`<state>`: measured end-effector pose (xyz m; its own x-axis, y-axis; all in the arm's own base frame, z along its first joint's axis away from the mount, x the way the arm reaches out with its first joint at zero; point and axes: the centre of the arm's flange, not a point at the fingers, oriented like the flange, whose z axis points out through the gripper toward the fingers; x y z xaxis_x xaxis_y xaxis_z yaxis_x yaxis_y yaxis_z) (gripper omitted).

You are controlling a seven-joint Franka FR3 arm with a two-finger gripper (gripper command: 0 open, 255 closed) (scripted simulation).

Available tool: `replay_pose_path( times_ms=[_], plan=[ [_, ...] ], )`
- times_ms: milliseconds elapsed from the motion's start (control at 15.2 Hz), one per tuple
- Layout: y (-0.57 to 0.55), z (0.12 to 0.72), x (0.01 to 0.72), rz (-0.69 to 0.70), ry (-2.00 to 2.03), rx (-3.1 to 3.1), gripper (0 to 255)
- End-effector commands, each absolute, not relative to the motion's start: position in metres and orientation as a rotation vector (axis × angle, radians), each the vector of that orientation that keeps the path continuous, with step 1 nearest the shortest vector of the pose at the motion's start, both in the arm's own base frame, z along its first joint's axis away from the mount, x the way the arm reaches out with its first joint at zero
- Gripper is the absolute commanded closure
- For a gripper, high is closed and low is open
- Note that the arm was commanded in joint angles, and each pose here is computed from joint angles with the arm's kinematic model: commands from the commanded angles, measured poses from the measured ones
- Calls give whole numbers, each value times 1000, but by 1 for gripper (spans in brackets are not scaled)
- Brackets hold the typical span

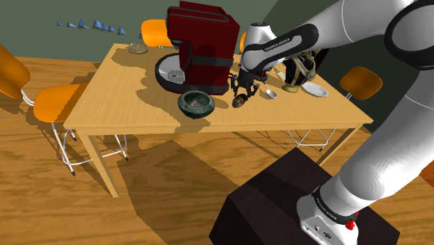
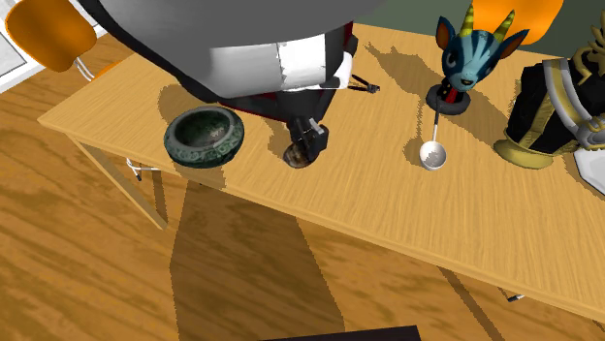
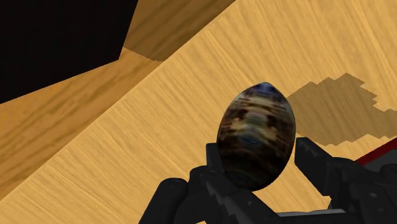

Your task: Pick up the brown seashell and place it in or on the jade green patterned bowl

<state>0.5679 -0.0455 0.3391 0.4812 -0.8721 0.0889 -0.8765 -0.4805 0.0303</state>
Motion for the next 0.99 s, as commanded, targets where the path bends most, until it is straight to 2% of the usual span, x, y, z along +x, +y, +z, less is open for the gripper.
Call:
replay_pose_path(
  times_ms=[0,924],
  plan=[
    [-45,349,568,94,-1562,2641,255],
    [-45,423,568,94,-1562,2641,255]
  ],
)
